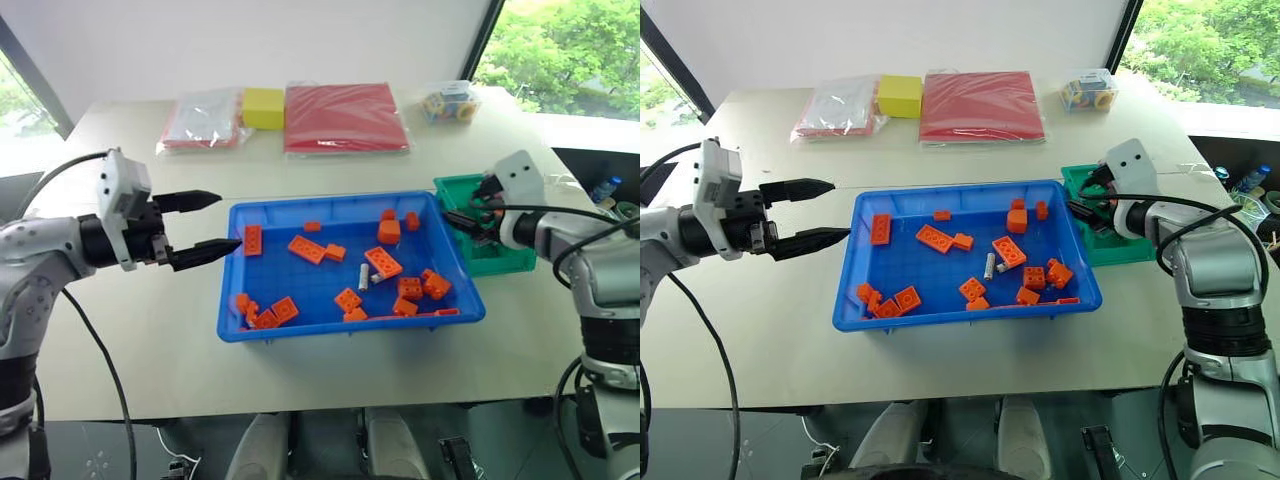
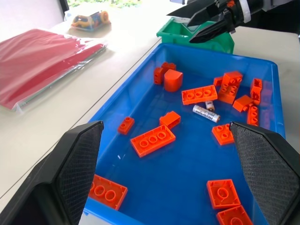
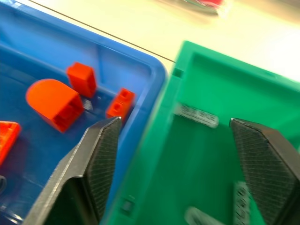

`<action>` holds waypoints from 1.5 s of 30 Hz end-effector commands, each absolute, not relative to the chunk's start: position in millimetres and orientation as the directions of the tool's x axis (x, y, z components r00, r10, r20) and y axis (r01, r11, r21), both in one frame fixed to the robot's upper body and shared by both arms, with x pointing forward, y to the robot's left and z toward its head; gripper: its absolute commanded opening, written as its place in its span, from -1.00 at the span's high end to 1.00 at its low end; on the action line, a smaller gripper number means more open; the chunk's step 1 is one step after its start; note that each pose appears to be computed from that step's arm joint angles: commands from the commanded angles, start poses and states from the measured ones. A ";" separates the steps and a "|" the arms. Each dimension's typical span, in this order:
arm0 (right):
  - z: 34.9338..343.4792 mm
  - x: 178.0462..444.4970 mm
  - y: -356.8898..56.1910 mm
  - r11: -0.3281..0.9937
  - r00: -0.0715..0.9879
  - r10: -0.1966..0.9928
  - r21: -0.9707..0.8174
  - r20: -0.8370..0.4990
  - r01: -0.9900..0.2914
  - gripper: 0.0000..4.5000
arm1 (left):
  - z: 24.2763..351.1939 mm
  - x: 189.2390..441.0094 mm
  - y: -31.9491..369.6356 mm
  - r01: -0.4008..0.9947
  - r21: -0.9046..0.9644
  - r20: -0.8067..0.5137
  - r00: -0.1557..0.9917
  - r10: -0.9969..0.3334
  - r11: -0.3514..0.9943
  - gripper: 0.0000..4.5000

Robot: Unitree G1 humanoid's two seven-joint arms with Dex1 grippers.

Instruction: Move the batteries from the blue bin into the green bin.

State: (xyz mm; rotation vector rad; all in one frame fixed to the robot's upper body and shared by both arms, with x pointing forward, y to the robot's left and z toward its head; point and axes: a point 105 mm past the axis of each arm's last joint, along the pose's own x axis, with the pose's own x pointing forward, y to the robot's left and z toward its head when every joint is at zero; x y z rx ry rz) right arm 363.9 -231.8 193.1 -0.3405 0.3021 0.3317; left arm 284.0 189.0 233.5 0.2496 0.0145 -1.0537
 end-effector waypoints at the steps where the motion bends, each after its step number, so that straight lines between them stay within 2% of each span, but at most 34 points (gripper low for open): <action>1: 223.7 360.5 -196.7 0.847 0.888 0.397 -0.281 -0.230 -0.452 -0.71 | 242.7 283.2 190.1 0.852 0.234 -0.110 0.502 -0.858 0.469 -1.00; 4: 215.9 341.4 -139.5 0.739 0.758 0.595 -0.189 -0.267 -0.646 -0.71 | 242.4 282.7 188.9 0.853 0.233 -0.111 0.500 -0.859 0.467 -1.00; 9: 169.8 317.2 -103.4 0.648 0.625 0.650 -0.116 -0.432 -0.753 -0.71 | 240.8 280.3 187.2 0.854 0.232 -0.116 0.500 -0.858 0.466 -1.00; 19: 130.4 304.4 -93.6 0.659 0.536 0.647 0.044 -0.542 -0.751 -0.71 | 240.9 274.1 187.3 0.856 0.224 -0.121 0.499 -0.858 0.466 -1.00; 30: 118.9 314.0 -83.1 0.666 0.524 0.644 0.071 -0.557 -0.743 -0.71 | 243.1 273.2 188.7 0.847 0.230 -0.112 0.513 -0.851 0.480 -1.00; 31: 118.7 313.7 -81.3 0.662 0.522 0.646 0.069 -0.556 -0.746 -0.49 | 243.3 273.4 189.0 0.846 0.230 -0.111 0.514 -0.851 0.481 -1.00; 32: 118.6 313.6 -80.4 0.660 0.521 0.648 0.067 -0.556 -0.748 -0.36 | 243.3 273.5 189.2 0.845 0.230 -0.110 0.515 -0.850 0.482 -1.00; 33: 118.7 313.8 -80.0 0.660 0.523 0.647 0.063 -0.555 -0.749 -0.08 | 243.2 273.8 189.5 0.845 0.230 -0.109 0.516 -0.850 0.483 -1.00; 36: 123.2 314.1 -80.5 0.660 0.530 0.646 0.053 -0.549 -0.749 0.54 | 243.3 274.4 189.5 0.843 0.230 -0.103 0.518 -0.849 0.487 -1.00; 37: 130.7 314.2 -81.3 0.658 0.539 0.651 0.044 -0.536 -0.751 0.83 | 243.0 274.9 189.4 0.842 0.230 -0.102 0.519 -0.849 0.488 -1.00; 38: 136.1 314.2 -81.8 0.657 0.544 0.653 0.037 -0.526 -0.753 0.96 | 242.7 275.3 189.3 0.842 0.230 -0.101 0.520 -0.848 0.488 -1.00; 40: 154.6 314.5 -85.2 0.658 0.566 0.661 0.018 -0.493 -0.753 0.95 | 242.5 276.1 189.2 0.841 0.229 -0.098 0.521 -0.848 0.490 -1.00; 42: 192.5 321.8 -104.1 0.697 0.641 0.643 -0.026 -0.419 -0.716 0.95 | 242.6 277.1 188.8 0.840 0.230 -0.095 0.521 -0.848 0.491 -1.00; 45: 231.5 330.9 -145.3 0.780 0.753 0.556 -0.090 -0.353 -0.619 0.95 | 242.9 278.1 188.9 0.841 0.229 -0.092 0.520 -0.849 0.490 -1.00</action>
